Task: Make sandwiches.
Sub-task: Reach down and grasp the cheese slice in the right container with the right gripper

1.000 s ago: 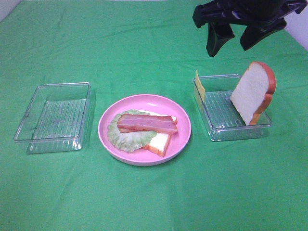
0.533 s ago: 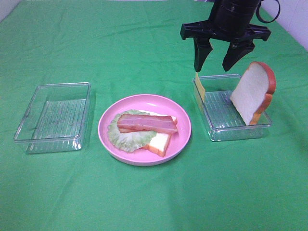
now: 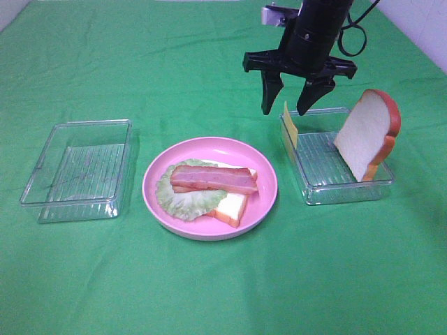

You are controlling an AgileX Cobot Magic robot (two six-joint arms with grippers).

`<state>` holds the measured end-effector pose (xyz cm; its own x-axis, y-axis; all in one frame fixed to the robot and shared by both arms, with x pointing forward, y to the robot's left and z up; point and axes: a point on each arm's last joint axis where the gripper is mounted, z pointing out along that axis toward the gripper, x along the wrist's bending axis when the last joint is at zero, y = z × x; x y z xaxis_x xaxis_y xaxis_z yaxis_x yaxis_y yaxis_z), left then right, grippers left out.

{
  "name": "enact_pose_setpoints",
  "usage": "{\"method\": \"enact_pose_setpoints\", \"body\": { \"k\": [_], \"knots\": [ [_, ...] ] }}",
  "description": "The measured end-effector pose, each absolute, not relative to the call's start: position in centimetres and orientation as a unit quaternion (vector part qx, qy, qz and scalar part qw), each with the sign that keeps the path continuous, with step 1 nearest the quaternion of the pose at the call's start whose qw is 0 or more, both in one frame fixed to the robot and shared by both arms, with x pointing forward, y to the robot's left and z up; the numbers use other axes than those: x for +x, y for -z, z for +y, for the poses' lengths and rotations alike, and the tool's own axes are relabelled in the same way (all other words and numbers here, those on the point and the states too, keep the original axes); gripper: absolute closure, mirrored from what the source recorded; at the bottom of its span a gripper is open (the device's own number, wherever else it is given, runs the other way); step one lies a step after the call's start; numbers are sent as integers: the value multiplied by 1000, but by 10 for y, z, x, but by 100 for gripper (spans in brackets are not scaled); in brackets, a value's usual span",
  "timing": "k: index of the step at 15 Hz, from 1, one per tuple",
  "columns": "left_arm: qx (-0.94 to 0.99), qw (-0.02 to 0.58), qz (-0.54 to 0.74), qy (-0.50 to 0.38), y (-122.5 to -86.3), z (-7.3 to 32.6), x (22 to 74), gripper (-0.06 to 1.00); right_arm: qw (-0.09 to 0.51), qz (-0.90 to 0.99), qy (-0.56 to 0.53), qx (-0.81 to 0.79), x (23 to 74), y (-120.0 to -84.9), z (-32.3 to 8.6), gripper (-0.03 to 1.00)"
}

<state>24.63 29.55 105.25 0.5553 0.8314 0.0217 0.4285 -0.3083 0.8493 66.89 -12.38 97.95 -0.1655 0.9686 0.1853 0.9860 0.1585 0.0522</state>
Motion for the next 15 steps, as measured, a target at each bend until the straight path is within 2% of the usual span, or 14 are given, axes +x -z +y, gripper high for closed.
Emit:
{"method": "enact_pose_setpoints", "body": {
  "k": [3, 6, 13, 15],
  "knots": [
    [773, 424, 407, -237, -1053, 296, 246, 11, 56, -758, 74, -645, 673, -963, -122, 43],
    [773, 424, 407, -237, -1053, 296, 246, 11, 55, -759, 74, -645, 674, -963, -122, 48],
    [773, 424, 407, -237, -1053, 296, 246, 11, 48, -768, 59, -637, 675, -953, -124, 52],
    [773, 424, 407, -237, -1053, 296, 246, 11, 46, -768, 57, -636, 676, -953, -125, 59]
  ]
}}
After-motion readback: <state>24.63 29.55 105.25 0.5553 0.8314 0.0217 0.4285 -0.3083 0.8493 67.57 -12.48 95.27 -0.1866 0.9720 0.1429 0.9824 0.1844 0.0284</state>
